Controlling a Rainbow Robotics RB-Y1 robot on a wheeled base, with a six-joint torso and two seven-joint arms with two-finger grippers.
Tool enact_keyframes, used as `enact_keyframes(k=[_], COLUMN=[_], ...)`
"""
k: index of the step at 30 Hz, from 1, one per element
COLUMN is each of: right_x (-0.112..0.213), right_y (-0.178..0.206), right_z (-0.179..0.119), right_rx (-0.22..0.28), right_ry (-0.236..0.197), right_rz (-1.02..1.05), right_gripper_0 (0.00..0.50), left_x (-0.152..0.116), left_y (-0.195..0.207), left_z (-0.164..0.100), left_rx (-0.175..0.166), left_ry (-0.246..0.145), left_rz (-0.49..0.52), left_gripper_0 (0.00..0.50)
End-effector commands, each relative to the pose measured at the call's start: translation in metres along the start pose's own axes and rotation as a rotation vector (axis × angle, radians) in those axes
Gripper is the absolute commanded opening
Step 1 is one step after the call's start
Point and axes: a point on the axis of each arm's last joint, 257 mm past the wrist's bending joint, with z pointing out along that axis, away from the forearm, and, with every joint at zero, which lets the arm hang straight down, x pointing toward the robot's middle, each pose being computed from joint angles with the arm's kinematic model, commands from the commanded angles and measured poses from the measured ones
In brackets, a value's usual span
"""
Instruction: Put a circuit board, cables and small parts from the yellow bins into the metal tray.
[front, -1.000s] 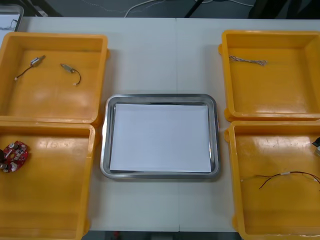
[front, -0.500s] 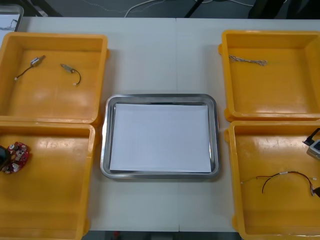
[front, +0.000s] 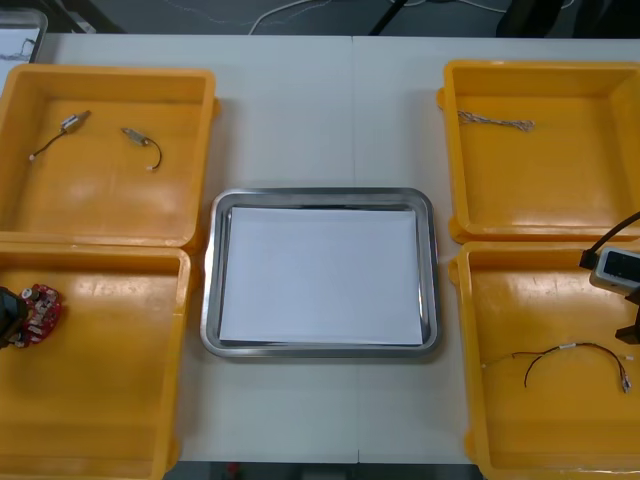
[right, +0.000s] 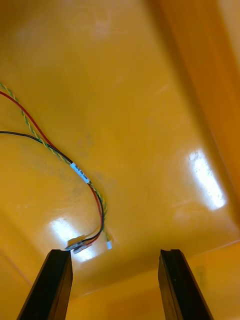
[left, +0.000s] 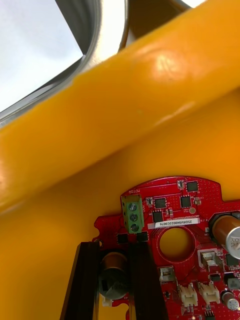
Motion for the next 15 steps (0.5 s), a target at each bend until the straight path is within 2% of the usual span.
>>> enact_keyframes(k=[1, 4, 9, 15], right_x=[-0.022, -0.029, -0.031, -0.022], right_y=[-0.009, -0.010, -0.006, -0.007], right_z=[-0.006, -0.001, 0.013, 0.036], right_rx=[0.040, 0.052, 0.038, 0.016], right_ry=[-0.032, -0.044, -0.058, -0.065], right_rz=[-0.188, -0.255, -0.304, -0.261], right_gripper_0=[0.500, 0.500, 0.500, 0.500], left_x=[0.017, 0.026, 0.039, 0.061], left_y=[-0.017, -0.015, -0.013, -0.003], left_z=[-0.008, -0.009, -0.012, -0.015], left_rx=[0.033, 0.032, 0.036, 0.026], left_ry=[0.000, 0.004, 0.011, 0.024], left_rz=[-0.021, -0.011, 0.010, 0.044], left_gripper_0=[0.000, 0.000, 0.002, 0.000])
